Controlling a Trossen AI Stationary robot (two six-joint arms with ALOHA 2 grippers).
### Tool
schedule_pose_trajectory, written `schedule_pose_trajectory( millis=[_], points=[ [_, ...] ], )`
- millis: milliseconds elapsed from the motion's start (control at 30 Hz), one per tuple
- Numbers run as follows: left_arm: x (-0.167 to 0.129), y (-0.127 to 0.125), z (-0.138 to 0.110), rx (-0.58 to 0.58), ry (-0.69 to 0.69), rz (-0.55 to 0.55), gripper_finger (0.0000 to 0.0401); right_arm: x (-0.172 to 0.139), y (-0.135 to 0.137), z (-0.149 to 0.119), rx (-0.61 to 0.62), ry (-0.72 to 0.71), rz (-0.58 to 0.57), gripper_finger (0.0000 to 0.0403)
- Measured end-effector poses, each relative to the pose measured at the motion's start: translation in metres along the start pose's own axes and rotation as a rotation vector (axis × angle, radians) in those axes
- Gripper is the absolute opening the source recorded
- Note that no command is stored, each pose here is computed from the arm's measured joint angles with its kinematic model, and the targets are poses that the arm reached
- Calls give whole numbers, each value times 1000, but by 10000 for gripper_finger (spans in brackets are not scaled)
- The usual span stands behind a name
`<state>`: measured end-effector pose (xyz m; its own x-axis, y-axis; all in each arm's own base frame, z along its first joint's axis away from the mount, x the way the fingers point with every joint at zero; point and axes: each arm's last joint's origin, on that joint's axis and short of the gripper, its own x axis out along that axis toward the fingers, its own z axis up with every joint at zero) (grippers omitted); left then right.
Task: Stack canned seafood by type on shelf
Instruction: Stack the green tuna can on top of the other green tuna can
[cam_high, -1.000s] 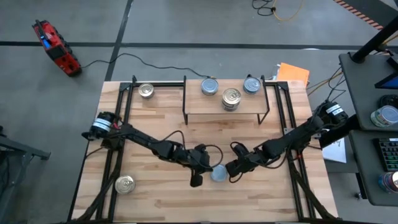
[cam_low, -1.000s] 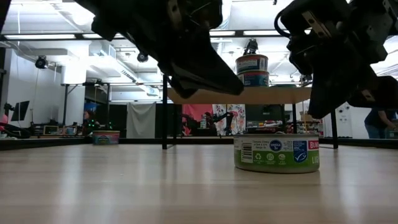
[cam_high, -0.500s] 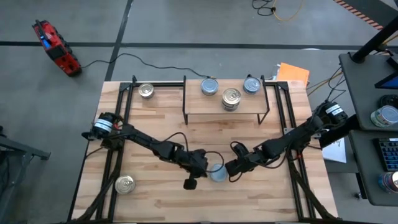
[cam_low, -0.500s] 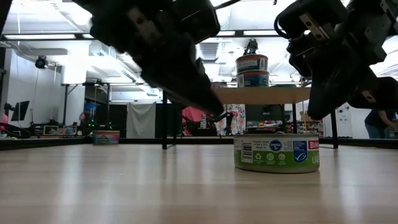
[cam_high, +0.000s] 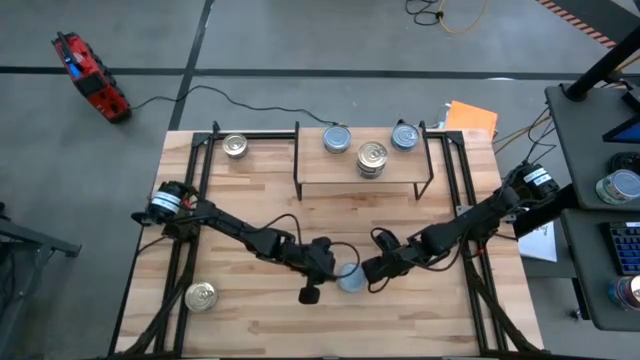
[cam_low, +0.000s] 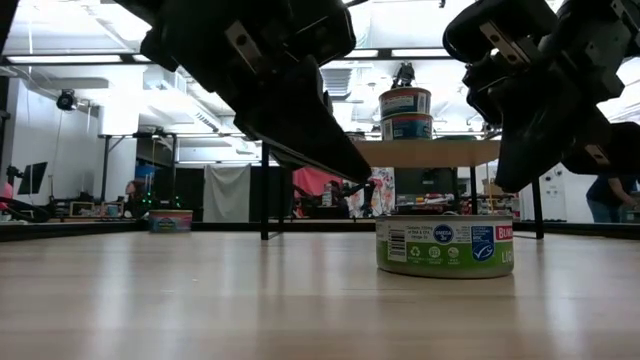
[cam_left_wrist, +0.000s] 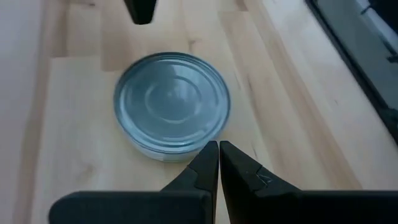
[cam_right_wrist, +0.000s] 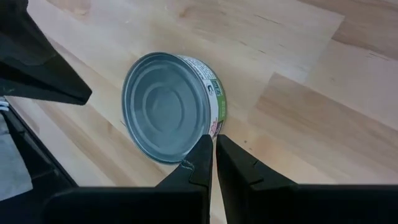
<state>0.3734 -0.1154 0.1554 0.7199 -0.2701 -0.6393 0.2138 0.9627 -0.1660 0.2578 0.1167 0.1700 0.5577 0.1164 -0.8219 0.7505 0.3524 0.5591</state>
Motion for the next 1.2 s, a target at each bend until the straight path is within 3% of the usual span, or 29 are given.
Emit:
schedule_pose_trajectory(
  millis=[200,367,500,800,1200],
  points=[
    [0,0,4,27,-33,27,0,2,0,-1,-44,-1,-2,31],
    [-1,1,5,159,22,36,0,8,-3,-1,-30,-21,-26,86],
    [-2,0,11,201,20,35,0,13,-4,-2,-6,-21,-43,132],
    [7,0,11,126,-10,36,0,15,-4,-3,21,0,-39,211],
    [24,3,0,80,8,34,0,15,0,-1,33,-58,0,263]
  ],
)
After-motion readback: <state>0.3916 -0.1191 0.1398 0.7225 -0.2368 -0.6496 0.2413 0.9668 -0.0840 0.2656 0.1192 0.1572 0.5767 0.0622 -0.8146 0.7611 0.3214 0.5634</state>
